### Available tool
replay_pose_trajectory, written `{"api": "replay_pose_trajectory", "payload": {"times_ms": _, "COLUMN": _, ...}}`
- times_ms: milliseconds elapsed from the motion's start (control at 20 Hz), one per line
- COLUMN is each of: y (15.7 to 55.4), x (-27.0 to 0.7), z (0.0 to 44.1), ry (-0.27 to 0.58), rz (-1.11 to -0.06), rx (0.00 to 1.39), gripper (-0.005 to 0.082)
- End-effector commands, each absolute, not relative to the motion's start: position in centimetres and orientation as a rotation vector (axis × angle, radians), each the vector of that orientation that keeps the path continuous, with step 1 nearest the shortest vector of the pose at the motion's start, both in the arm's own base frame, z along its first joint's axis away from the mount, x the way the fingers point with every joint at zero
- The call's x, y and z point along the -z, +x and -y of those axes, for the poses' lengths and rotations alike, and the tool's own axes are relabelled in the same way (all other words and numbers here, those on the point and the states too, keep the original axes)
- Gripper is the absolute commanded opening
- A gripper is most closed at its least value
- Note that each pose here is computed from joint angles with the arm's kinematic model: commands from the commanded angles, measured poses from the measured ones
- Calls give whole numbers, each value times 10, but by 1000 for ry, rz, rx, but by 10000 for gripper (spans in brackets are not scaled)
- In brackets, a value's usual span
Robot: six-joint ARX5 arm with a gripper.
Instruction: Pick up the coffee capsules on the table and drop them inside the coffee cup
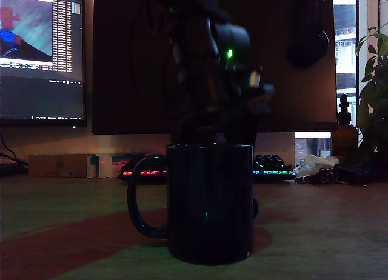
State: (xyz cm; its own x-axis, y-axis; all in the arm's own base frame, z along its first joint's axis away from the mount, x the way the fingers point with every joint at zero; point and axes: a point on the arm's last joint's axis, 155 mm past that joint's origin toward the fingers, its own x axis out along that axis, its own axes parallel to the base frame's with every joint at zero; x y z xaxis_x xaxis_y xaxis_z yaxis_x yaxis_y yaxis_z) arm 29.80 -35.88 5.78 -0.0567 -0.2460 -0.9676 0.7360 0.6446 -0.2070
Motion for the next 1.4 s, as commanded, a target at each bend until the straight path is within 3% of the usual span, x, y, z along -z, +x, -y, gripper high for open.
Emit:
{"api": "replay_pose_trajectory", "payload": {"times_ms": 0, "y": 294, "x": -42, "z": 360, "ry": 458, "rz": -1448, "rx": 838, "gripper": 556}}
{"api": "replay_pose_trajectory", "payload": {"times_ms": 350, "y": 282, "x": -40, "z": 371, "ry": 471, "rz": -1444, "rx": 864, "gripper": 556}}
{"api": "replay_pose_trajectory", "payload": {"times_ms": 750, "y": 271, "x": -16, "z": 371, "ry": 507, "rz": -1505, "rx": 859, "gripper": 554}}
{"api": "replay_pose_trajectory", "payload": {"times_ms": 1350, "y": 283, "x": -13, "z": 369, "ry": 541, "rz": -1463, "rx": 826, "gripper": 512}}
